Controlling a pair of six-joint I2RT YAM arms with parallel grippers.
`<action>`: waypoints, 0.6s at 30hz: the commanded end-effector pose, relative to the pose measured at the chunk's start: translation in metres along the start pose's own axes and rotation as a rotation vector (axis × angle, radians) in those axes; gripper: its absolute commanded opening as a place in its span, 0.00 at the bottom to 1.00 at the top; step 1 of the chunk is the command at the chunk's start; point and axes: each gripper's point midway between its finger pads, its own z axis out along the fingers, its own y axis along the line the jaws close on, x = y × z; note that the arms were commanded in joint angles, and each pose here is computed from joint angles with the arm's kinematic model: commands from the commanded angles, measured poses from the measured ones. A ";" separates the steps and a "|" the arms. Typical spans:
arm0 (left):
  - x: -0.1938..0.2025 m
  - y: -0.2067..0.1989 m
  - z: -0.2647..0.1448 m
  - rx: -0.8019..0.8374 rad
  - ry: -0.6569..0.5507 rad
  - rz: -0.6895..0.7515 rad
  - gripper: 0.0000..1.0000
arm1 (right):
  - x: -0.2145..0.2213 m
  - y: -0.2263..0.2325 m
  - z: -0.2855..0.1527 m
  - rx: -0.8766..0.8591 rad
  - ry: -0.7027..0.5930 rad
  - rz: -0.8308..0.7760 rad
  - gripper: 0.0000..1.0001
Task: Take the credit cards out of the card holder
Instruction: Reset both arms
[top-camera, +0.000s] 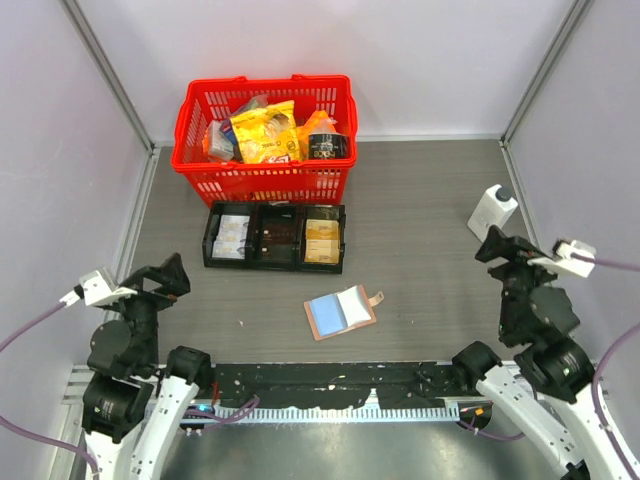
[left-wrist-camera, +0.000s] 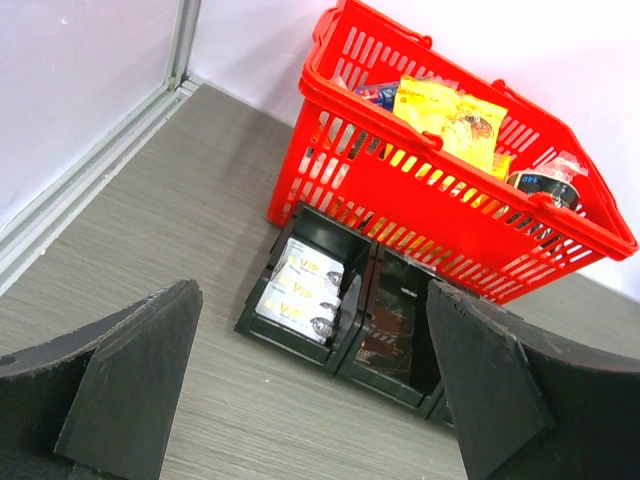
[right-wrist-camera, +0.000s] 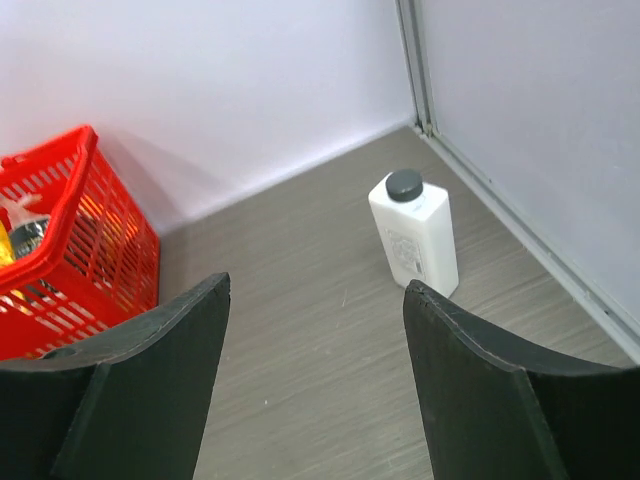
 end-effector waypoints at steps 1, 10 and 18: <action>-0.002 0.011 -0.004 -0.015 -0.075 -0.021 1.00 | -0.002 -0.018 -0.009 0.001 -0.079 0.010 0.75; -0.002 0.022 -0.009 -0.055 -0.100 -0.044 1.00 | -0.007 -0.024 -0.019 -0.043 -0.155 0.090 0.75; -0.004 0.022 -0.008 -0.055 -0.117 -0.038 1.00 | 0.001 -0.018 -0.015 -0.054 -0.119 0.040 0.75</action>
